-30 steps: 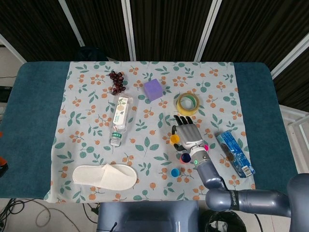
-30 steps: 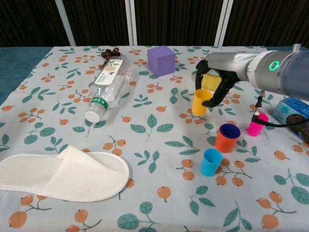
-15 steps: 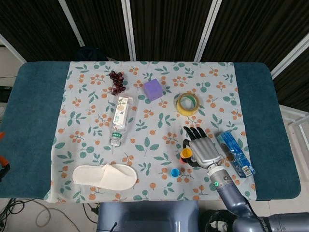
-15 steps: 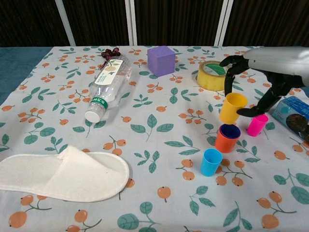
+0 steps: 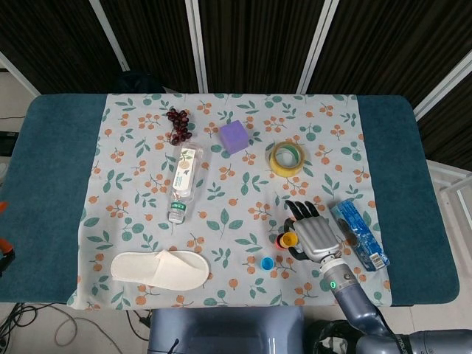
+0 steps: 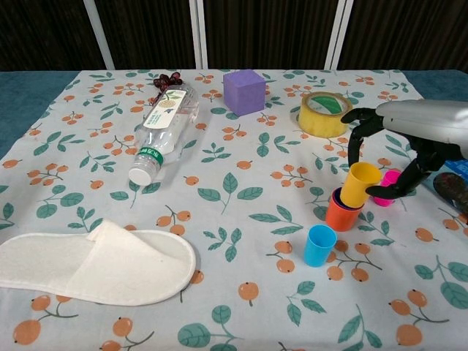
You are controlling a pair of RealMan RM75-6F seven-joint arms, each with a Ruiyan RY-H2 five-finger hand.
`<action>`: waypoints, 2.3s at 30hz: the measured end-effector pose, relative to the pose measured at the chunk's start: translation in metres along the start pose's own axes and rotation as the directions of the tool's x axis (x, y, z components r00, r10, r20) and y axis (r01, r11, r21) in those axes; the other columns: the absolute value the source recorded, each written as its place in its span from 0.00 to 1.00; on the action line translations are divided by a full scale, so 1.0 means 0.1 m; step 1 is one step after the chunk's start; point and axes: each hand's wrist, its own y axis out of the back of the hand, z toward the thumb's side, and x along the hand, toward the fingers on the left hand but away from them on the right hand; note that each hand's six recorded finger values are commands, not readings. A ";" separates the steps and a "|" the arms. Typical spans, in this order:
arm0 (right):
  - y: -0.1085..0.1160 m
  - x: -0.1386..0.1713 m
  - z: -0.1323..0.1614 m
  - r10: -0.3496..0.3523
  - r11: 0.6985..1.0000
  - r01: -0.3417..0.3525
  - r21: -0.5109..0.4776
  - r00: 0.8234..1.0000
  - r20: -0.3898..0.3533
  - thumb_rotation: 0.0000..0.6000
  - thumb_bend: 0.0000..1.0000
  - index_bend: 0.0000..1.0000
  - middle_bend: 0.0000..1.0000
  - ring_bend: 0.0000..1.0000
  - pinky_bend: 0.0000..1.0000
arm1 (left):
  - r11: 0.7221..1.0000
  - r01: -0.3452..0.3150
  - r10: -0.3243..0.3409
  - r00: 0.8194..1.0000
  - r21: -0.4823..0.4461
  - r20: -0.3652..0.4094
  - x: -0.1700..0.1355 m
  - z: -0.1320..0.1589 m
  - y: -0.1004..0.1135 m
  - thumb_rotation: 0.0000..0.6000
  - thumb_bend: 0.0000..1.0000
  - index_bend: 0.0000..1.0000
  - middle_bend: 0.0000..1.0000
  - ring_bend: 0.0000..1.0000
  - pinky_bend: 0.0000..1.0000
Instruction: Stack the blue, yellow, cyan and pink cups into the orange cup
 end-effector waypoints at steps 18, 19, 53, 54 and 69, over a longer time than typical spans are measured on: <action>-0.15 -0.08 -0.01 0.057 0.998 -0.057 0.035 0.998 0.004 1.00 0.40 0.13 0.00 0.00 0.05 | 1.000 -0.002 0.002 1.000 0.000 -0.002 0.00 -0.01 0.01 1.00 0.81 0.15 0.03 0.02 0.08; -0.16 -0.08 -0.02 0.063 0.997 -0.063 0.043 0.998 0.005 1.00 0.40 0.13 0.00 0.00 0.05 | 1.000 -0.002 0.002 1.000 0.000 -0.001 0.00 -0.01 0.01 1.00 0.81 0.15 0.03 0.02 0.08; -0.40 0.32 0.55 -0.059 0.989 0.091 0.116 0.965 -0.255 1.00 0.40 0.28 0.00 0.00 0.05 | 1.000 -0.002 0.002 1.000 0.000 -0.011 0.01 -0.02 0.02 1.00 0.81 0.15 0.03 0.02 0.08; -0.41 0.31 0.56 -0.060 0.988 0.093 0.119 0.965 -0.257 1.00 0.40 0.28 0.00 0.00 0.05 | 1.000 -0.002 0.002 1.000 0.000 -0.012 0.01 -0.03 0.02 1.00 0.81 0.15 0.03 0.02 0.08; -0.57 0.23 0.55 -0.045 0.988 0.080 0.130 0.967 -0.249 1.00 0.40 0.32 0.00 0.00 0.05 | 1.000 -0.003 0.003 1.000 0.001 -0.012 0.01 -0.03 0.02 1.00 0.81 0.15 0.03 0.02 0.08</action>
